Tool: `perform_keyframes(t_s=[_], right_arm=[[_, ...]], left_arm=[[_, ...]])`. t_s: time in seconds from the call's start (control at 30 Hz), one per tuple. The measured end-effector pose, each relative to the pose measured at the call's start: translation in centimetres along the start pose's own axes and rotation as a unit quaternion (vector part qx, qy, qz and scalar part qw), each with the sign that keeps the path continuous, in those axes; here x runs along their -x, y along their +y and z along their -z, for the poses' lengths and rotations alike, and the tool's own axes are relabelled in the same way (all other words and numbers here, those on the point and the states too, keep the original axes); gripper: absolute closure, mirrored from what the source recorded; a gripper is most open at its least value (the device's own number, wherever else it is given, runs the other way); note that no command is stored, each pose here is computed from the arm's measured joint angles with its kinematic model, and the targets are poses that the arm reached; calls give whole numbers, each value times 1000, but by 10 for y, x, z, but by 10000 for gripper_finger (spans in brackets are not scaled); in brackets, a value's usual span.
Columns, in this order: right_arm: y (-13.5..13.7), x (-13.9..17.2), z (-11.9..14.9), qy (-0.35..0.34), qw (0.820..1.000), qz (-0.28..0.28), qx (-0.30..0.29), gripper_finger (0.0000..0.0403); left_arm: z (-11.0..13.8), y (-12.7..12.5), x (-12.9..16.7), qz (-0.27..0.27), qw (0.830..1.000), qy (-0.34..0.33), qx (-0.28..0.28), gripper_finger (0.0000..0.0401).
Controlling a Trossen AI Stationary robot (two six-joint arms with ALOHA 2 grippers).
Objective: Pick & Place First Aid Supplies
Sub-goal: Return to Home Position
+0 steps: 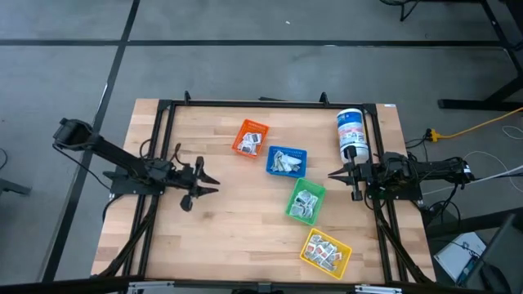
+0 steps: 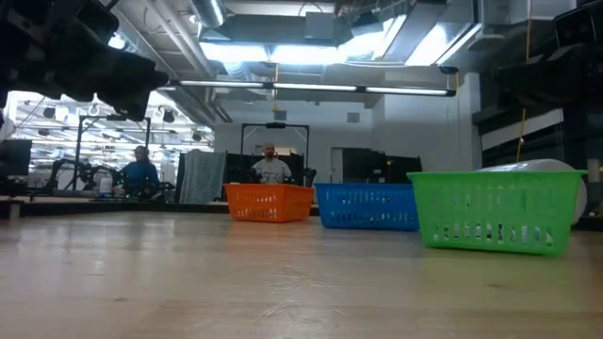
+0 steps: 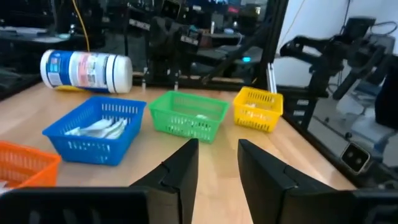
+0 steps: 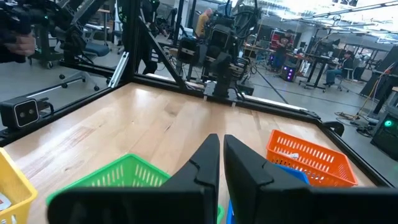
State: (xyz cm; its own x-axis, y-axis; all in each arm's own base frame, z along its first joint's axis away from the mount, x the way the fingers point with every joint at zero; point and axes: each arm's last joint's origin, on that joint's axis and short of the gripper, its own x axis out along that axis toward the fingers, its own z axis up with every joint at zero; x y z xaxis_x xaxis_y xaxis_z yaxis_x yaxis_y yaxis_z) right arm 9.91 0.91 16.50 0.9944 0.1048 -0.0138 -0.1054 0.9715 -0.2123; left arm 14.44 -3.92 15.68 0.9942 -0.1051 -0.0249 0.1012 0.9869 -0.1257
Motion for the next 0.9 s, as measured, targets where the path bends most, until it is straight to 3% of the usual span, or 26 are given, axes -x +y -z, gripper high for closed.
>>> perform_keyframes(t_s=[0.2, 0.47, 0.73, 0.9], right_arm=[[0, 0, 0, 0, 1000, 0, 0, 377], [0, 0, 0, 0, 1000, 0, 0, 377], [0, 0, 0, 0, 1000, 0, 0, 377], [0, 0, 0, 0, 1000, 0, 0, 377]], left_arm=[[0, 14, 9, -37, 999, 30, 13, 291], [-14, 33, 30, -54, 998, -13, -8, 293], [-8, 45, 47, -115, 993, 9, 0, 292], [-13, 46, 52, -111, 993, -18, -26, 290]])
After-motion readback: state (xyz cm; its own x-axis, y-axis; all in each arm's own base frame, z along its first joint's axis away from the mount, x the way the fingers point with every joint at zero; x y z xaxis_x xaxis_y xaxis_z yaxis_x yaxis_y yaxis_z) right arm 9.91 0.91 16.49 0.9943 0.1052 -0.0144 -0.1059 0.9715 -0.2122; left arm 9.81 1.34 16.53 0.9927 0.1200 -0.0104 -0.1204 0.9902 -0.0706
